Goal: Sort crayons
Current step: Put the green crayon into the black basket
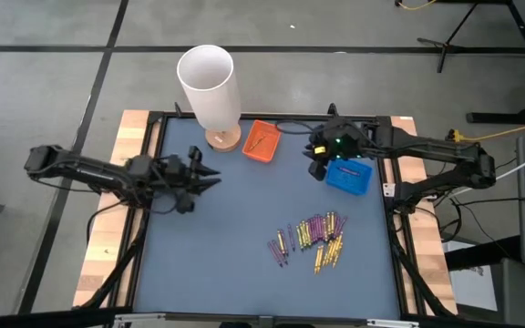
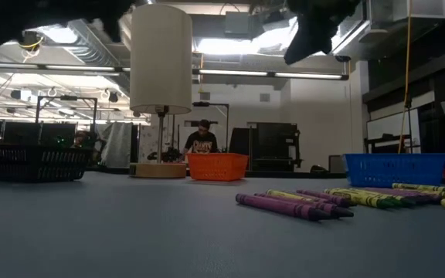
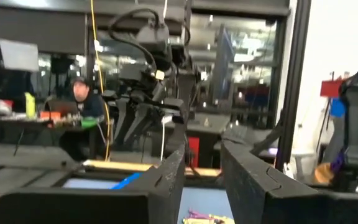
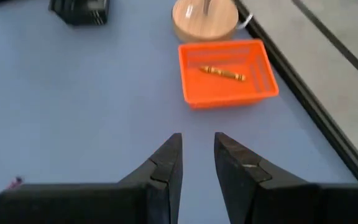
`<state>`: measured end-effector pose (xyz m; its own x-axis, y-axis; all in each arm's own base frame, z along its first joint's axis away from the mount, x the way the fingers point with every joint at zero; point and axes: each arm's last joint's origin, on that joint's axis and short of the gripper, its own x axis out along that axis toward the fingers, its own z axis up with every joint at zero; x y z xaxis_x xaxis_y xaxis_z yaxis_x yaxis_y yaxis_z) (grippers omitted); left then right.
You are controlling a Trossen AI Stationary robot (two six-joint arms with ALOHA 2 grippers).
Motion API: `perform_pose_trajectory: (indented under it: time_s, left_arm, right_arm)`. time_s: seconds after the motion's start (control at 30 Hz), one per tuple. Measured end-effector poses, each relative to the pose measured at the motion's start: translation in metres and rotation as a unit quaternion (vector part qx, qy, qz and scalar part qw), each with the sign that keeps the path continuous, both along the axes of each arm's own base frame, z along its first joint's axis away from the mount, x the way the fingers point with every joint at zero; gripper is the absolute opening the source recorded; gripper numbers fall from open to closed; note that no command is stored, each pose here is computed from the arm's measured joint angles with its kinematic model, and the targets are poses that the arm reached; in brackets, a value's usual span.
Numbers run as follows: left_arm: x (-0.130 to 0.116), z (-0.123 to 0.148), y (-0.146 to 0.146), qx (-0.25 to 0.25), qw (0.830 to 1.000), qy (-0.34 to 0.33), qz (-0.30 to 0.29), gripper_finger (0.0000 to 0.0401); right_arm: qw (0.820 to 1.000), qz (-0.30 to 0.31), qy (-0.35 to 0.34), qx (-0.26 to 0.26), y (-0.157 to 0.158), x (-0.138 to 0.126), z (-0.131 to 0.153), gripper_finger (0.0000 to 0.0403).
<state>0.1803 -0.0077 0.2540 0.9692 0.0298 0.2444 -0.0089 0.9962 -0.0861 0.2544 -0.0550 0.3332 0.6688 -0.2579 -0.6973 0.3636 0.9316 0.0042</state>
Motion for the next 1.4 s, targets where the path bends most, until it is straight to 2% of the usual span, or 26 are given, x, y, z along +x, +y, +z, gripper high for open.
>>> perform_pose_trajectory:
  time_s: [0.17,0.3,0.5,0.67,0.83,0.97,1.4]
  left_arm:
    - [0.048,0.008,-0.005,0.01,0.998,0.045,-0.038,0.009]
    - [0.087,0.005,-0.009,0.018,0.994,0.077,-0.078,0.009]
    - [0.141,-0.017,-0.015,0.019,0.982,0.147,-0.117,0.009]
    - [0.174,-0.042,-0.019,0.016,0.972,0.183,-0.149,0.009]
    - [0.192,-0.07,-0.024,0.014,0.962,0.22,-0.161,0.009]
    - [0.198,-0.091,-0.025,0.02,0.955,0.247,-0.162,0.009]
    - [0.201,-0.126,-0.033,0.065,0.94,0.285,-0.174,0.009]
  right_arm:
    - [0.999,-0.004,0.04,0.006,0.0,-0.005,-0.006,0.009]
    - [0.999,-0.011,0.043,-0.001,-0.001,-0.006,-0.006,0.009]
    - [0.999,-0.011,0.045,-0.001,0.0,-0.006,-0.006,0.009]
    - [0.999,-0.011,0.045,-0.001,0.0,-0.006,-0.006,0.009]
    - [0.999,-0.011,0.05,0.0,0.0,-0.007,-0.007,0.009]
    - [0.998,-0.011,0.054,0.001,0.0,-0.007,-0.007,0.009]
    - [0.998,-0.011,0.065,0.004,0.0,-0.009,-0.009,0.009]
